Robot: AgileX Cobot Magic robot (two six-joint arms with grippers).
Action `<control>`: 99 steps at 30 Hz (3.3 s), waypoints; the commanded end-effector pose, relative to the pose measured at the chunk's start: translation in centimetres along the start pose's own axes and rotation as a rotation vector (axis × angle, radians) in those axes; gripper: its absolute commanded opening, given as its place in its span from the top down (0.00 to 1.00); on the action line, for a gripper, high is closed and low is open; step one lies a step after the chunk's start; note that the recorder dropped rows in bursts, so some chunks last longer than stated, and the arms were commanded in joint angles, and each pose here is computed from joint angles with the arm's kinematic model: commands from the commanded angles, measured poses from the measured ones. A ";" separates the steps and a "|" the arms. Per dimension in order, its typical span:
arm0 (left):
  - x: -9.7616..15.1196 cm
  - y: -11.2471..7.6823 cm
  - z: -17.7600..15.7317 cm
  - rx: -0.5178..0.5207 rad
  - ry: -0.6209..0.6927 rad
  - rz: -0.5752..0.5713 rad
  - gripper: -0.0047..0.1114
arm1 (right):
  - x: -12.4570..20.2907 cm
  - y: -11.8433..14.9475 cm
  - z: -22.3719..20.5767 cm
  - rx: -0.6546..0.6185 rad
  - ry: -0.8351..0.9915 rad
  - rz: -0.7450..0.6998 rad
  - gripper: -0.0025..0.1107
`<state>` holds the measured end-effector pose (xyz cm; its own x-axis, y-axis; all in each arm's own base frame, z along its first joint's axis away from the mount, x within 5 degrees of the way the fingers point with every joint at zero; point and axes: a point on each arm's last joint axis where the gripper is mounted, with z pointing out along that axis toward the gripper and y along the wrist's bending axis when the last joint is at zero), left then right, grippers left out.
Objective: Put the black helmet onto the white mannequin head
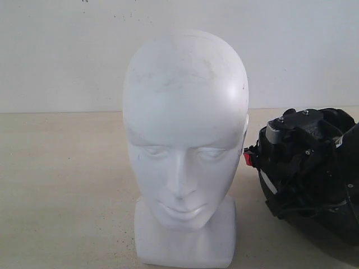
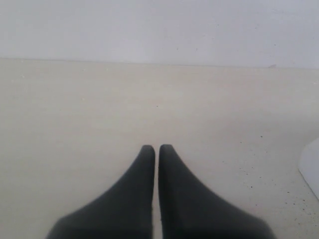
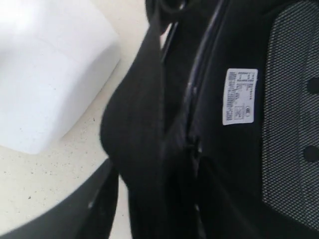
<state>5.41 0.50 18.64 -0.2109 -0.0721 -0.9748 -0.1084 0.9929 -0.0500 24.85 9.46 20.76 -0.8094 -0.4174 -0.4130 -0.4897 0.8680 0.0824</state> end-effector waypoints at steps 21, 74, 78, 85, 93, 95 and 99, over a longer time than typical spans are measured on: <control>0.1 -0.1 0.0 0.009 0.000 -0.006 0.92 | -0.1 -0.3 0.8 0.024 -0.006 -0.036 0.56; 0.1 -0.1 0.0 0.009 0.000 -0.006 0.92 | 1.1 2.9 -26.3 0.364 -1.026 -0.182 0.98; 0.1 -0.1 0.0 0.009 0.000 -0.006 0.92 | 2.6 3.6 -29.0 0.395 -1.194 -0.195 0.98; 0.1 -0.1 0.0 0.009 0.000 -0.006 0.92 | 4.1 4.4 -32.2 0.482 -1.551 -0.243 0.98; 0.1 -0.1 0.0 0.009 0.000 -0.006 0.92 | 7.6 4.8 -27.0 0.339 -1.944 -0.223 0.98; 0.1 -0.1 0.0 0.009 0.000 -0.006 0.92 | 8.0 5.2 -26.3 0.260 -2.054 -0.258 0.98; 0.1 -0.1 0.0 0.009 0.000 -0.006 0.92 | 8.5 5.4 -25.7 0.117 -2.191 -0.226 0.98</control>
<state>5.41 0.50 18.64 -0.2109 -0.0721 -0.9748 -0.1084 0.9929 -0.0500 8.79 3.58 39.88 0.6992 0.2189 -0.6806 -0.3522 0.9339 -0.0616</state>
